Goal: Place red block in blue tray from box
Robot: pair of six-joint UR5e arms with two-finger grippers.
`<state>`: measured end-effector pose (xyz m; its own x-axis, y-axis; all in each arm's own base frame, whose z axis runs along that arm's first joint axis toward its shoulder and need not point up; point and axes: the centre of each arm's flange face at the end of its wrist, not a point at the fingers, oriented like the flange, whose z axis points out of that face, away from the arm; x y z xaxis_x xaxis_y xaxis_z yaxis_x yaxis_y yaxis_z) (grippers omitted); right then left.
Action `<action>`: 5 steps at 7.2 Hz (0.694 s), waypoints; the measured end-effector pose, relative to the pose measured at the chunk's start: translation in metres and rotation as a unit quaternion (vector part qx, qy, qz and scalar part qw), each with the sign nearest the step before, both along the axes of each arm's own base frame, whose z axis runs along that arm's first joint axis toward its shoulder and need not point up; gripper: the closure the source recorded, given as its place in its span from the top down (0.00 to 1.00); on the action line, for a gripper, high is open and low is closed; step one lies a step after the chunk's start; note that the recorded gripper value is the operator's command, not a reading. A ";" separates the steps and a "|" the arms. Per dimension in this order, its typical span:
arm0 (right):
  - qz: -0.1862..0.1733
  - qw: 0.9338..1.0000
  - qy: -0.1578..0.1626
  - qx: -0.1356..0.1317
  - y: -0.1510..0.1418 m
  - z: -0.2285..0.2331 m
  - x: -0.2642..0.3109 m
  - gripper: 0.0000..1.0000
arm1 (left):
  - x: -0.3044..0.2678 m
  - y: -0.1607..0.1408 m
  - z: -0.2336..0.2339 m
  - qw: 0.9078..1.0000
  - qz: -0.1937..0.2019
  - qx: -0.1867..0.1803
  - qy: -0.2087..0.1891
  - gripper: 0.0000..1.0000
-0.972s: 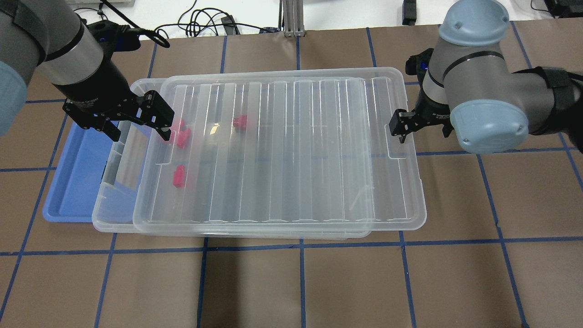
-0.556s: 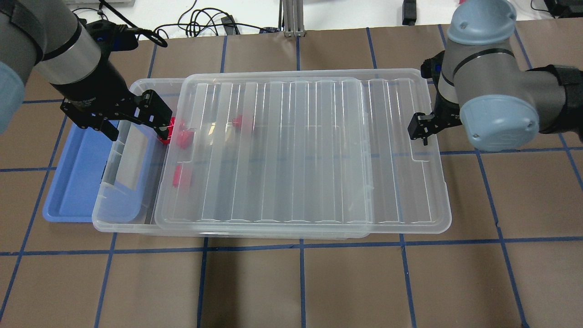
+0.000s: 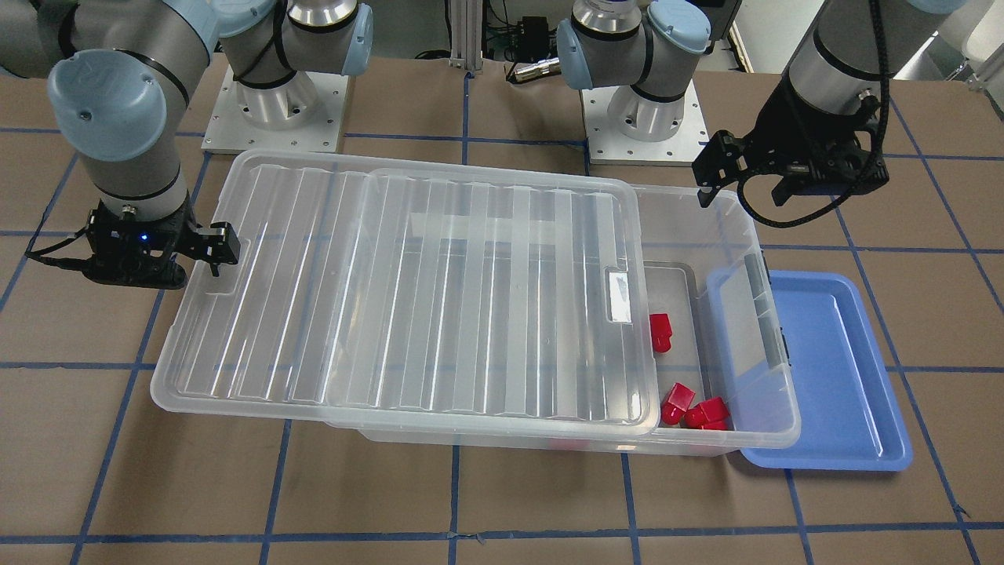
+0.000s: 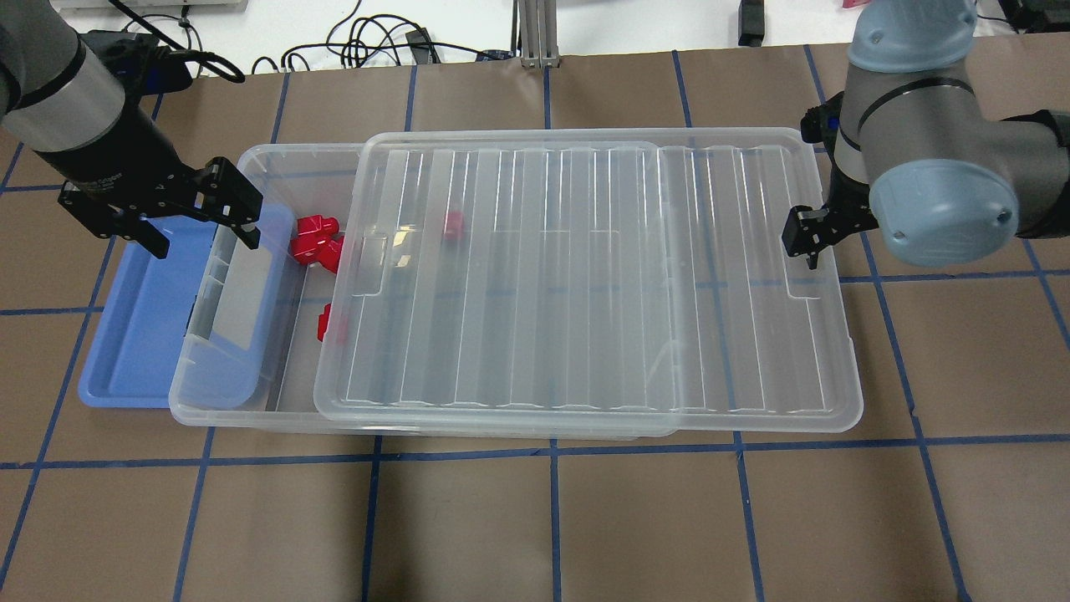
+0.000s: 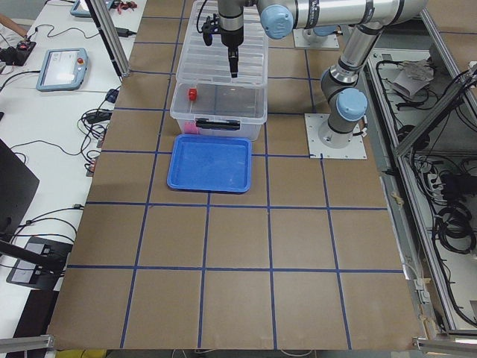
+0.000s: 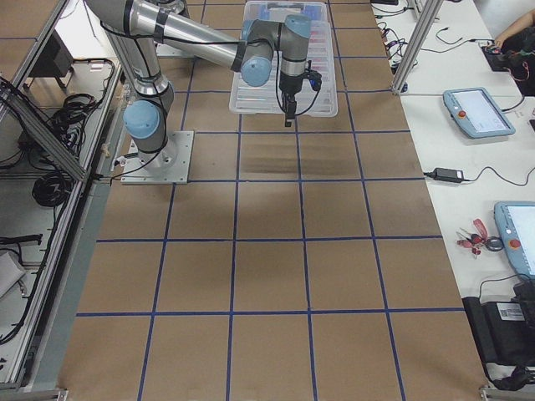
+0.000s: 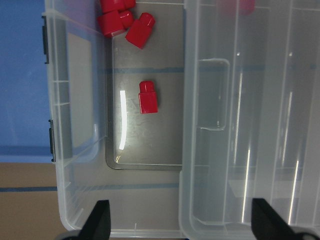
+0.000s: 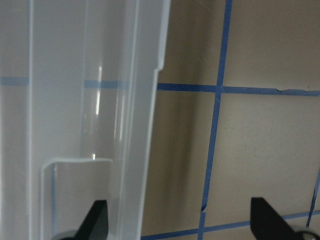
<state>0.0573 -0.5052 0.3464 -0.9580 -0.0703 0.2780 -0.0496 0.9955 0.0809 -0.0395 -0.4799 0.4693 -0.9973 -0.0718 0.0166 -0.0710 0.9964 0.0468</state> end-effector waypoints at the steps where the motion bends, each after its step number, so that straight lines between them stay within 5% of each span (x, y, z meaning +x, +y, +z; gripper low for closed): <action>1: -0.002 1.000 0.006 0.003 0.000 0.000 -0.005 1.00 | 0.006 -0.006 -0.005 1.000 0.006 0.001 -0.001 1.00; 5: -0.005 1.000 0.014 0.011 0.002 0.003 -0.019 1.00 | 0.012 -0.046 -0.061 1.000 0.007 0.005 0.004 0.87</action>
<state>0.0382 -0.5035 0.3499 -0.9503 -0.0676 0.3040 -0.0376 0.9939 0.1032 -0.0274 -0.5259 0.4088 -0.9961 -0.0856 0.0231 -0.0841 0.9948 0.0583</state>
